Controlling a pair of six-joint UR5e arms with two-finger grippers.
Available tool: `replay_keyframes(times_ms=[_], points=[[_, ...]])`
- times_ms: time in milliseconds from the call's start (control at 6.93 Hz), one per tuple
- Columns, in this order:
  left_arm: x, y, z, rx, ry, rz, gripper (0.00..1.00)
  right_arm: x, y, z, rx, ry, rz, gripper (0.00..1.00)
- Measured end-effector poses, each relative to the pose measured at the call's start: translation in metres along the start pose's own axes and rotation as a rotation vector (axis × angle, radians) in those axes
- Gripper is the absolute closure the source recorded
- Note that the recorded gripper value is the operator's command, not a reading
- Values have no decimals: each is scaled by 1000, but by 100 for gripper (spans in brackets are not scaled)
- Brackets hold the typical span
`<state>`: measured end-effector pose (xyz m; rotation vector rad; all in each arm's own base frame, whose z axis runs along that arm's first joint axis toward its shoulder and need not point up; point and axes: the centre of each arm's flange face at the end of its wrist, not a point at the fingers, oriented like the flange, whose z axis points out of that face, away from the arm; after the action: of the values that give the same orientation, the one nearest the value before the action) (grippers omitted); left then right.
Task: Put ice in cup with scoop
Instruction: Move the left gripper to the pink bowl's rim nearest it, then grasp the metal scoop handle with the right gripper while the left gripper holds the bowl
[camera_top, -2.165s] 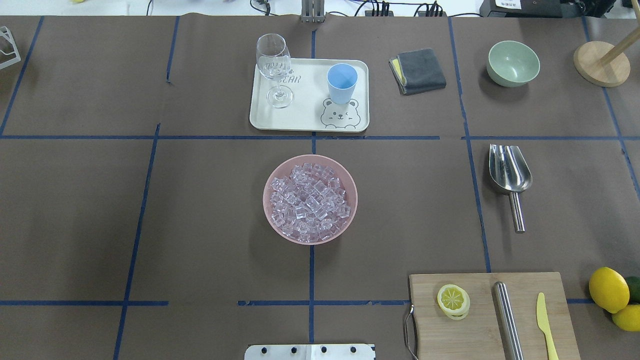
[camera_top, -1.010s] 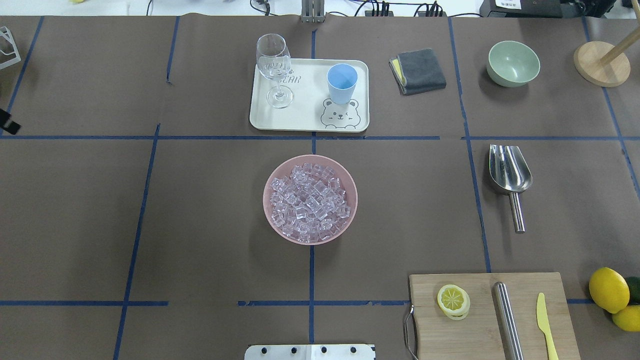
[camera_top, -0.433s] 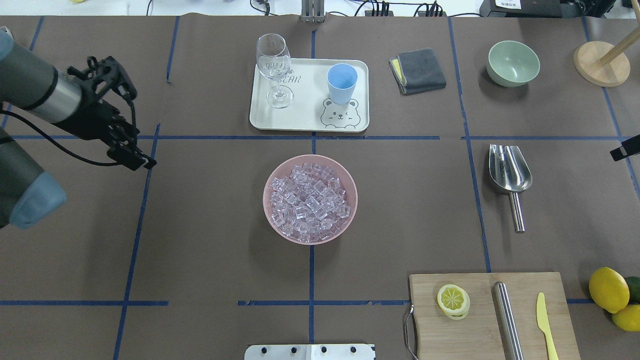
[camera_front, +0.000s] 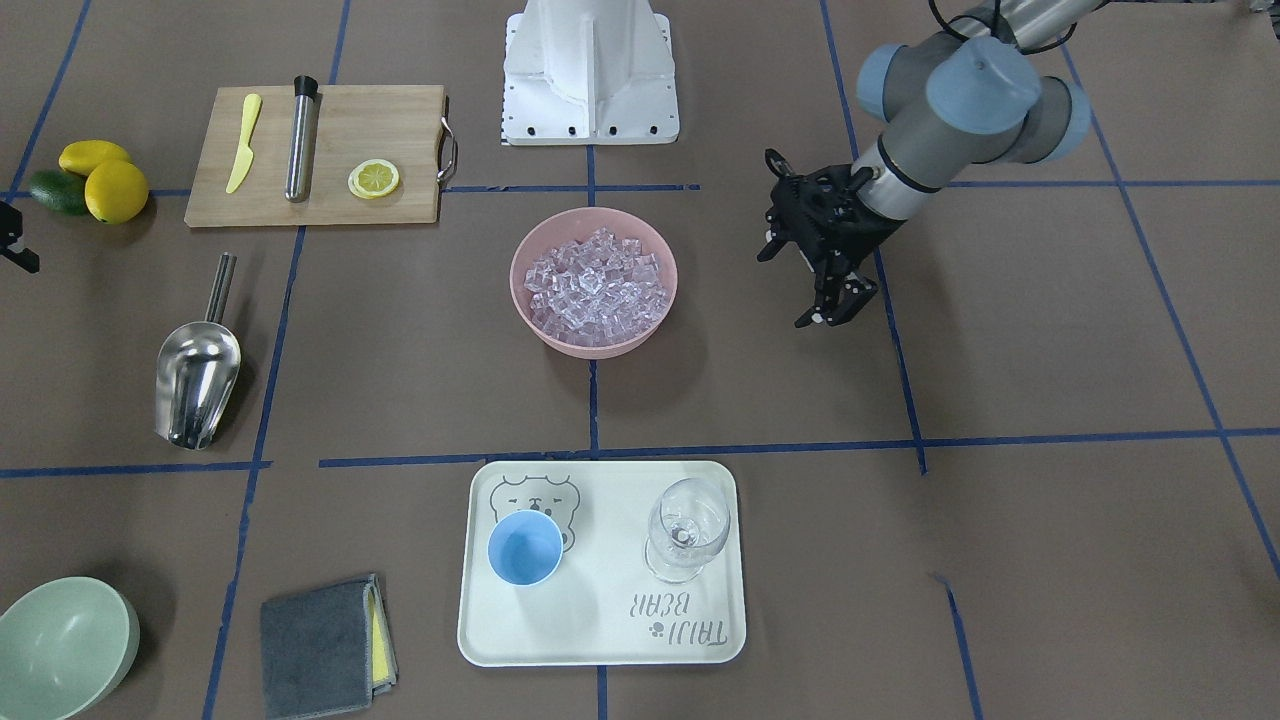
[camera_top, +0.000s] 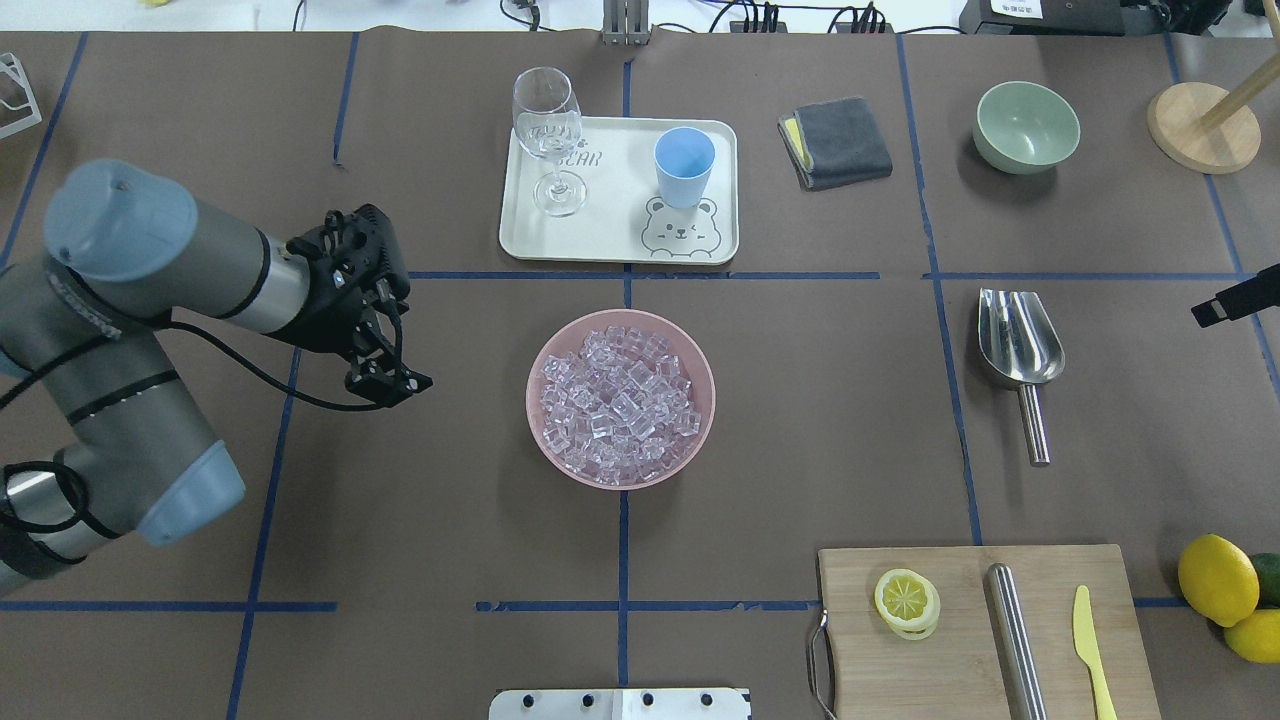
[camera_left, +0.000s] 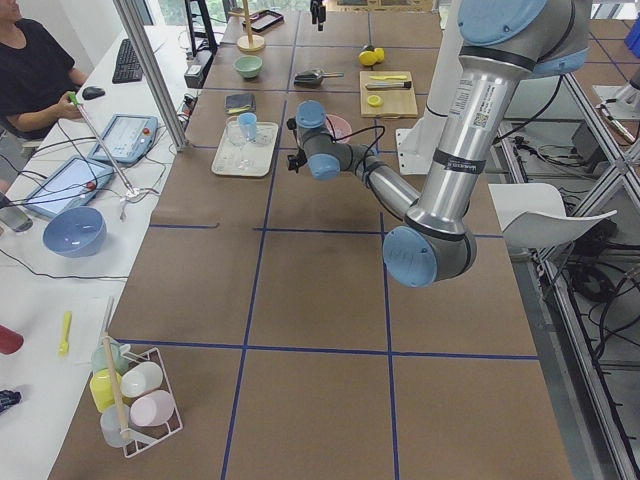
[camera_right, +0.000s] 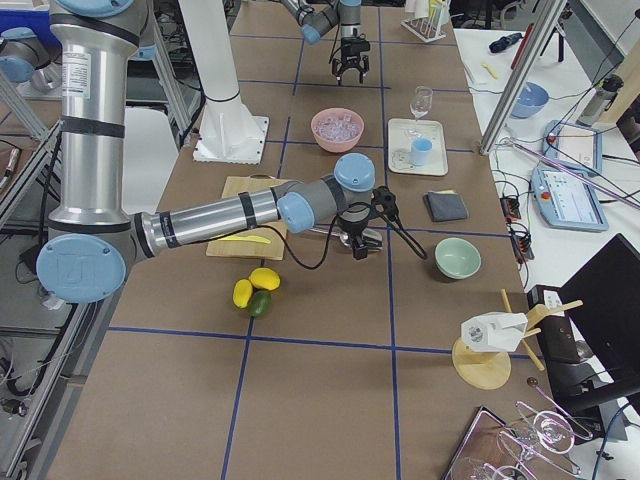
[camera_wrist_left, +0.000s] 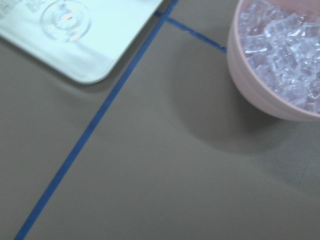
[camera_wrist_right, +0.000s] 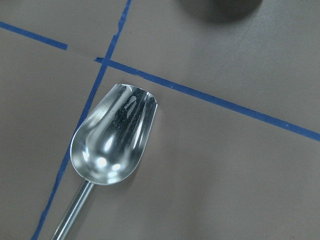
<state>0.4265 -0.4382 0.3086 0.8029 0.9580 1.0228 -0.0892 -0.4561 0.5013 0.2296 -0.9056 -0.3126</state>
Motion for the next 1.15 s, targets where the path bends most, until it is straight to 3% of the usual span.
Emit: replay_keyframes(times_ms=[289,577,866,1155], points=[[29,2,50,52,29,67,0,-15,6,1,-6,-18,21,1],[39,19,79,127,63,121,0,-49,16,5,-33,-39,155,1],[53,23,90,164,92,148,0,-97,21,18,-68,-45,295,3],[57,23,91,168,99,152,0,-158,28,51,-41,64,418,2]])
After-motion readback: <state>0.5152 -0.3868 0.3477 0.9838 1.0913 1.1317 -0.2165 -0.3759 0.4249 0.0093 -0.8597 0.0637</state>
